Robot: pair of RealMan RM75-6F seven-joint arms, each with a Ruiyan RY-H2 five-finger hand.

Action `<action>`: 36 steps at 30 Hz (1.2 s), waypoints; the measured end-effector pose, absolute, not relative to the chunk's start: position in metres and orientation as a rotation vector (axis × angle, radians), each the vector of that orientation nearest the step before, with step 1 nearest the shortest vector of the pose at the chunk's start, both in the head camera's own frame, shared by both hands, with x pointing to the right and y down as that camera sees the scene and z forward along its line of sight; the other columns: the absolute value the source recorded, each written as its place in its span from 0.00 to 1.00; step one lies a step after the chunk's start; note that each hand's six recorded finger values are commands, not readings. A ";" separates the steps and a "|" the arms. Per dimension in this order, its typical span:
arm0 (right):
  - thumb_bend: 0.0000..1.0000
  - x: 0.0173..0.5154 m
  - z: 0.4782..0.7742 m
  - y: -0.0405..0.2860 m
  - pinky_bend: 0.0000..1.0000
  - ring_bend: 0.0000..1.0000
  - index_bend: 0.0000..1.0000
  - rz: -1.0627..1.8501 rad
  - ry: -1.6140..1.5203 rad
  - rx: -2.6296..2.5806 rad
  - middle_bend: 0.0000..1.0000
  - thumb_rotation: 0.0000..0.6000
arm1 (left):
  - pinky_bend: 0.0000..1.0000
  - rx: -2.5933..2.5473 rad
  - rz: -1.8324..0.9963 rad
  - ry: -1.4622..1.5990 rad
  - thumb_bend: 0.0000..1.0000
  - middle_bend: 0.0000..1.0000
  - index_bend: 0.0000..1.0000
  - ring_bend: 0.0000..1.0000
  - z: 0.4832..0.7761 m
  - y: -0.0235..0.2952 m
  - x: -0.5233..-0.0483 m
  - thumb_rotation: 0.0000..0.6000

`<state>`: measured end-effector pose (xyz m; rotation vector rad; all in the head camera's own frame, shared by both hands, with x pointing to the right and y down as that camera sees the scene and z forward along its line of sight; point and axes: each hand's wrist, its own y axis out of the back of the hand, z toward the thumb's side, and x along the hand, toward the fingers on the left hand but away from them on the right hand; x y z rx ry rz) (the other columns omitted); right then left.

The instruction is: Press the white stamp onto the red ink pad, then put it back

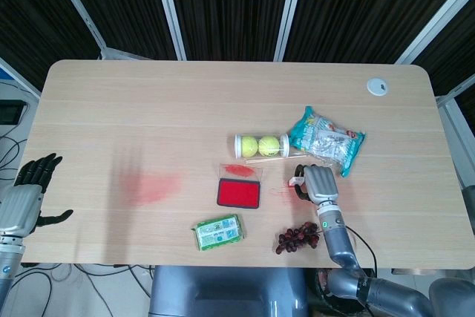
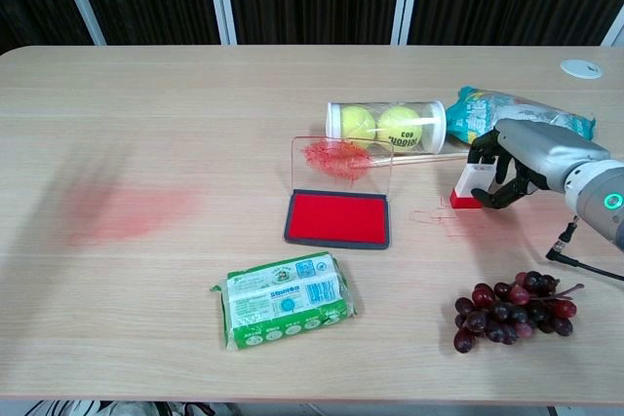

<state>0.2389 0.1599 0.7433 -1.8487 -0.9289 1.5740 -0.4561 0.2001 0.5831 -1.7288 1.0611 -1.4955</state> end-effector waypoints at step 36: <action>0.24 0.249 0.724 0.155 0.25 0.07 0.11 1.573 -0.880 -1.803 0.05 1.00 | 0.00 -1.725 -1.490 1.057 0.03 0.00 0.00 0.00 0.583 0.200 -0.456 1.00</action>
